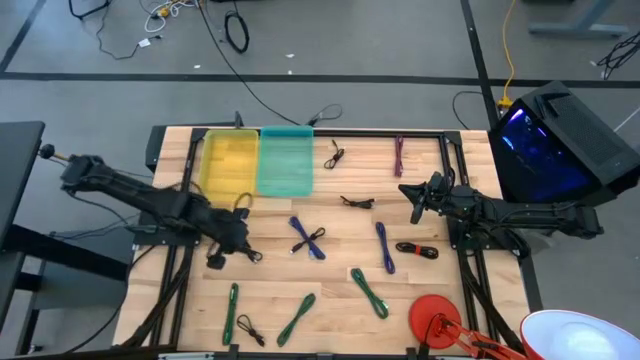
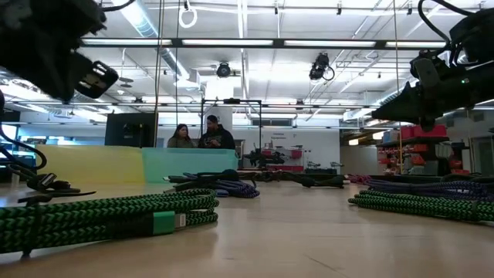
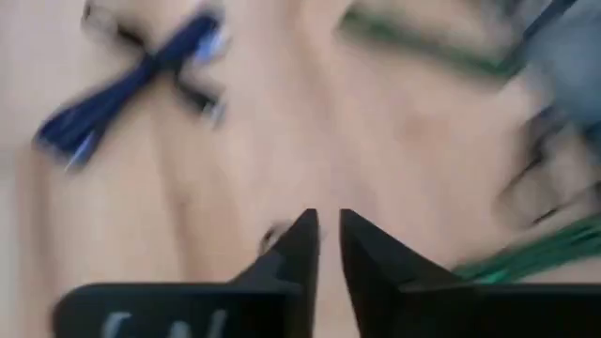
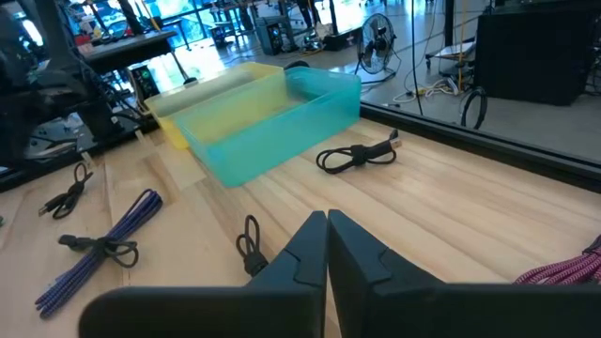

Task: Pick & Place USB Port
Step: Put the black charger cable into the yellow bin

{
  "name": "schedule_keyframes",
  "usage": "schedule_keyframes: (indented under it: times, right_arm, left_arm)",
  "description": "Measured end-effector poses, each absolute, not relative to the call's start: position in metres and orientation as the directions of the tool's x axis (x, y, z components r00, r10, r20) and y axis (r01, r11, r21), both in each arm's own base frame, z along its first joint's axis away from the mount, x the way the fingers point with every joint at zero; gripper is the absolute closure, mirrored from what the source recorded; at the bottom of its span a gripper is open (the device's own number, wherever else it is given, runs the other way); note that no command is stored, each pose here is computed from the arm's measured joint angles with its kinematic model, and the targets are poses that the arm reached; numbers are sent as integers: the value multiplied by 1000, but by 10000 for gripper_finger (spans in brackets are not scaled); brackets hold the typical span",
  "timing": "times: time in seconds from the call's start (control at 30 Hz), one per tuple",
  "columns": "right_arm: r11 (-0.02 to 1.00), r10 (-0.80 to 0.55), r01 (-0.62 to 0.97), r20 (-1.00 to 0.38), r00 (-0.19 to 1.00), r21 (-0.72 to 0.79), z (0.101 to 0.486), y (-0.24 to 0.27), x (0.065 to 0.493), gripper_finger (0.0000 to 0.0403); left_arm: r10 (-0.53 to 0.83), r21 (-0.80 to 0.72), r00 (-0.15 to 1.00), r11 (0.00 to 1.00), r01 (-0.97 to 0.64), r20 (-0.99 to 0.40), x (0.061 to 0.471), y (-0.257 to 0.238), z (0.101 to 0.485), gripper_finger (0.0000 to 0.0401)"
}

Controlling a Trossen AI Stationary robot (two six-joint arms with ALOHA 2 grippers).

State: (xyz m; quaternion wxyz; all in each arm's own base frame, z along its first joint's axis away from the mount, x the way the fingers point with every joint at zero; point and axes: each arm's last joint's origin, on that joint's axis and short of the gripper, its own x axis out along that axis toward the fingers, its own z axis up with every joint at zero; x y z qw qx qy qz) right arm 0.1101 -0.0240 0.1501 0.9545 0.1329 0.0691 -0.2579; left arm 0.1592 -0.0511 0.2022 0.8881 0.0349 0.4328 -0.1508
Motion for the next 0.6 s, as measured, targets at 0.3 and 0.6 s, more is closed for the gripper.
schedule_keyframes:
  times: [0.3, 0.6]
  right_arm:
    - [831, -474, 511, -201, 857, 218, 150, -24, 110, 387]
    - [832, -474, 511, -200, 857, 218, 150, -24, 110, 387]
  left_arm:
    - [-78, 23, 318, 953, 302, -945, 198, -71, 190, 210]
    - [72, 78, 33, 942, 327, -997, 206, -76, 170, 188]
